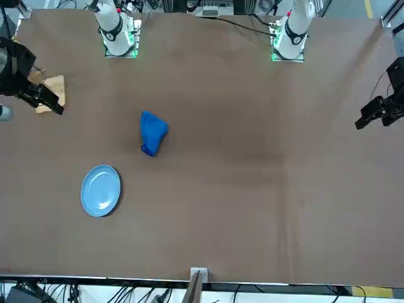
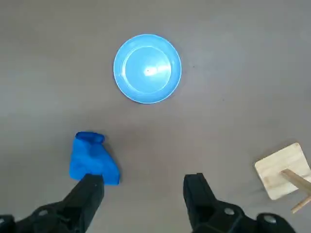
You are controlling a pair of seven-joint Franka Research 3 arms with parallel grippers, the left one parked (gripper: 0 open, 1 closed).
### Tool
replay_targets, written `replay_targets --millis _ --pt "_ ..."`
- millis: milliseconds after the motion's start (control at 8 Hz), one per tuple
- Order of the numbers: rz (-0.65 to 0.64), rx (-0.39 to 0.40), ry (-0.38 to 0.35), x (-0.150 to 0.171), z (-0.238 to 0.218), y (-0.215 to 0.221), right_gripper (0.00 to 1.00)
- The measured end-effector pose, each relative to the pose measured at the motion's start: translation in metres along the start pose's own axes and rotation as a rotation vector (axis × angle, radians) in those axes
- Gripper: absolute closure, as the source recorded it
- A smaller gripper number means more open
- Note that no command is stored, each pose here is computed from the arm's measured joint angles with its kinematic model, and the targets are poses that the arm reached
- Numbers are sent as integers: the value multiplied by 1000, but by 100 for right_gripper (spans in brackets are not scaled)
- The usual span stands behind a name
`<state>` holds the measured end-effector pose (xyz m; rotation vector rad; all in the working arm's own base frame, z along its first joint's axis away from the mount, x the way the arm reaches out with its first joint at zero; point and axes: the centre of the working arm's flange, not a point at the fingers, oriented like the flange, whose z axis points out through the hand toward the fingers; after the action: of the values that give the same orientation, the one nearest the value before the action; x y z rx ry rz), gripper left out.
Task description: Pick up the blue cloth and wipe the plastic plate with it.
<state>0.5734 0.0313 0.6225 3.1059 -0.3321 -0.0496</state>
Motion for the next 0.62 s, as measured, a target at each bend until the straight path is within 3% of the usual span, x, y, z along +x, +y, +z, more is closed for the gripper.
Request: replay_targets --millis 375,625 --pt "24 -10 -7 -3 20 -47 0" --pt "89 6 14 9 65 -84 0"
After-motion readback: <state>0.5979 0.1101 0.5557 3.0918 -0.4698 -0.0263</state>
